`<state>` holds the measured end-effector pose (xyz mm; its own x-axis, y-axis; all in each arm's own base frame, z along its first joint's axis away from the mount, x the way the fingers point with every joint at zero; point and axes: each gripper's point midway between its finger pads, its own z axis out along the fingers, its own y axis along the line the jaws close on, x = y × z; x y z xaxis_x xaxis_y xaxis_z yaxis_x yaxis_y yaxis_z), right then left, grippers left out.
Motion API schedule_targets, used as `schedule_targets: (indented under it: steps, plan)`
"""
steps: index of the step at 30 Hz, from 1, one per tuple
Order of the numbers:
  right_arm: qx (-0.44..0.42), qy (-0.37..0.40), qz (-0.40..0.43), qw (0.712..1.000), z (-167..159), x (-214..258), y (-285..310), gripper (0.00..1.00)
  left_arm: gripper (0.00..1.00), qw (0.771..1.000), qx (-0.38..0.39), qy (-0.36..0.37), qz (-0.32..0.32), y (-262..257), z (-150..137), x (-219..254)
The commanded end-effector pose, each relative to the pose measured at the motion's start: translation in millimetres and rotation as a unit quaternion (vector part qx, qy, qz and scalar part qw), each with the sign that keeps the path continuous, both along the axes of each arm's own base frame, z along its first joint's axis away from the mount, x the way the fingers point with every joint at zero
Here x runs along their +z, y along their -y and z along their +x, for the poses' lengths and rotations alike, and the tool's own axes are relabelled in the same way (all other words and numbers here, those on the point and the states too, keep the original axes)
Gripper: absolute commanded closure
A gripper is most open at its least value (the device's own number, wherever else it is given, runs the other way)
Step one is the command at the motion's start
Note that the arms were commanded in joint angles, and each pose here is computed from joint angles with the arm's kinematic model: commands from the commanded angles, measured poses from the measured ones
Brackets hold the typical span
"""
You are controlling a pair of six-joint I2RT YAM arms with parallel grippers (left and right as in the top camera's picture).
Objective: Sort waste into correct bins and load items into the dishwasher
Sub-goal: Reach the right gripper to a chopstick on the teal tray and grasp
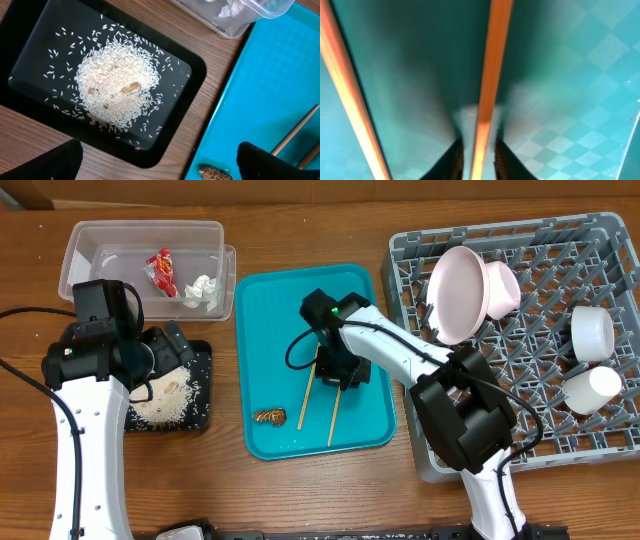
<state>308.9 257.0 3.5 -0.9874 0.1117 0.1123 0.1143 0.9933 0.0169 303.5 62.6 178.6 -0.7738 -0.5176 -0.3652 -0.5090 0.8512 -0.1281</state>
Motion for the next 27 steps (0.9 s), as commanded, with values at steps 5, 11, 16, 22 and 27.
schedule_targets:
  steps: [5, 11, 16, 22, 27]
  plan:
    - [-0.002, -0.018, -0.020, 1.000, -4, -25, 5, 0.84, 0.00, 1.000, -0.004, 0.001, -0.004, 0, 3, 1]
    - [-0.002, -0.020, -0.018, 1.000, -5, -25, 4, 0.96, 0.00, 1.000, -0.008, 0.005, -0.014, 4, 4, 1]
    - [-0.004, -0.021, -0.015, 1.000, -3, -23, 4, 0.96, 0.00, 1.000, -0.009, 0.004, -0.015, 5, 4, 1]
    - [0.062, 0.016, 0.010, 0.998, 23, 22, 7, 0.96, 0.00, 1.000, -0.009, 0.010, -0.014, 4, 6, 2]
    - [0.107, 0.083, 0.025, 0.991, 48, 92, 31, 0.96, 0.00, 1.000, -0.009, 0.010, -0.014, 4, 6, 2]
